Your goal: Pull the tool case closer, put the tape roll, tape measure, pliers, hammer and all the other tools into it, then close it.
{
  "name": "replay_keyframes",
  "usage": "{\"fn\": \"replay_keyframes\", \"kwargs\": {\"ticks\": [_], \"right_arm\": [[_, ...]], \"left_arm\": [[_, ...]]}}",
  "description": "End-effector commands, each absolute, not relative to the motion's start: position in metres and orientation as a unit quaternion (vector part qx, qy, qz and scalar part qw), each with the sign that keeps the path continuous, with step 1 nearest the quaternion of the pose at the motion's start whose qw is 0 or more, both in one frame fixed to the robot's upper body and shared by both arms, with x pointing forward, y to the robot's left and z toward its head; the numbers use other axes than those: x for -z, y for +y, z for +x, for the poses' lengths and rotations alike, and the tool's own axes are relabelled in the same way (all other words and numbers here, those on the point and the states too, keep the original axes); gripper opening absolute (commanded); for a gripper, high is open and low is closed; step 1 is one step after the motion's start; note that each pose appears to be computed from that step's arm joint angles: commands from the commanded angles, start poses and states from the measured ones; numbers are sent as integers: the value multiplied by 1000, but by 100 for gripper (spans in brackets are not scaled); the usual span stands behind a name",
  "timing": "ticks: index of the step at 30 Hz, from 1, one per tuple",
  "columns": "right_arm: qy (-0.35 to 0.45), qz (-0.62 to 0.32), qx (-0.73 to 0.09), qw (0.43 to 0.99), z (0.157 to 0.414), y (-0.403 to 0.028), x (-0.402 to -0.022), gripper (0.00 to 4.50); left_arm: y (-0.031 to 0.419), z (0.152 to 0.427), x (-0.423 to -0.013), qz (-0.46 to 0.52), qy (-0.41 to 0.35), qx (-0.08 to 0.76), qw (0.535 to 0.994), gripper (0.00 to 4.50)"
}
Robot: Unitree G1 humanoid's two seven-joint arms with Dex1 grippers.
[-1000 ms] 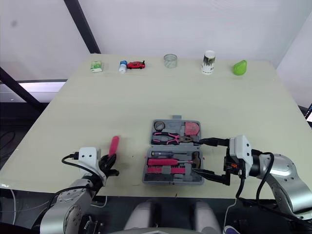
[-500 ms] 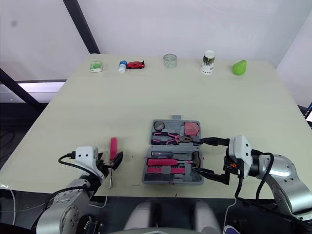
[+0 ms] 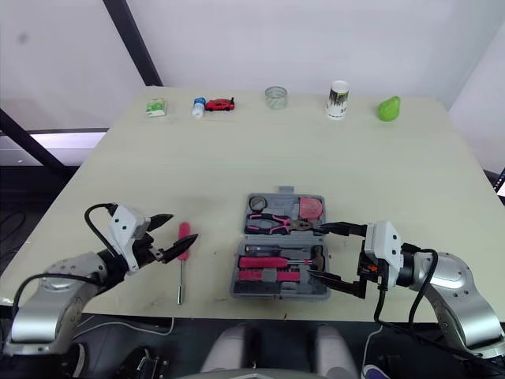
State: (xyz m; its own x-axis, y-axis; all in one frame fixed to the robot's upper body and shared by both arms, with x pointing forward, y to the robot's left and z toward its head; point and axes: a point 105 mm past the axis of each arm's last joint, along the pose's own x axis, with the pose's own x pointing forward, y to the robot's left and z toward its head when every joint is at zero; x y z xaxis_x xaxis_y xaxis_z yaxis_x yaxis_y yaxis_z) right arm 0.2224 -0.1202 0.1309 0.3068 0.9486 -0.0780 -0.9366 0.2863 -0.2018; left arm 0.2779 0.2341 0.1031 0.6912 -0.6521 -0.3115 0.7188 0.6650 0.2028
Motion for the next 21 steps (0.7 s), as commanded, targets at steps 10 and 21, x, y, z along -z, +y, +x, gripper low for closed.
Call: {"fn": "replay_keyframes", "kwargs": {"ticks": [10,21], "right_arm": [[-61,-121,-588,797,226,-116,-141,450],[-66,-116,-586,799,223,-112,-141,450]], "left_arm": [[220,275,-112,302,88,670,673,446],[232,279,-95,471,128,728,482,446]]}}
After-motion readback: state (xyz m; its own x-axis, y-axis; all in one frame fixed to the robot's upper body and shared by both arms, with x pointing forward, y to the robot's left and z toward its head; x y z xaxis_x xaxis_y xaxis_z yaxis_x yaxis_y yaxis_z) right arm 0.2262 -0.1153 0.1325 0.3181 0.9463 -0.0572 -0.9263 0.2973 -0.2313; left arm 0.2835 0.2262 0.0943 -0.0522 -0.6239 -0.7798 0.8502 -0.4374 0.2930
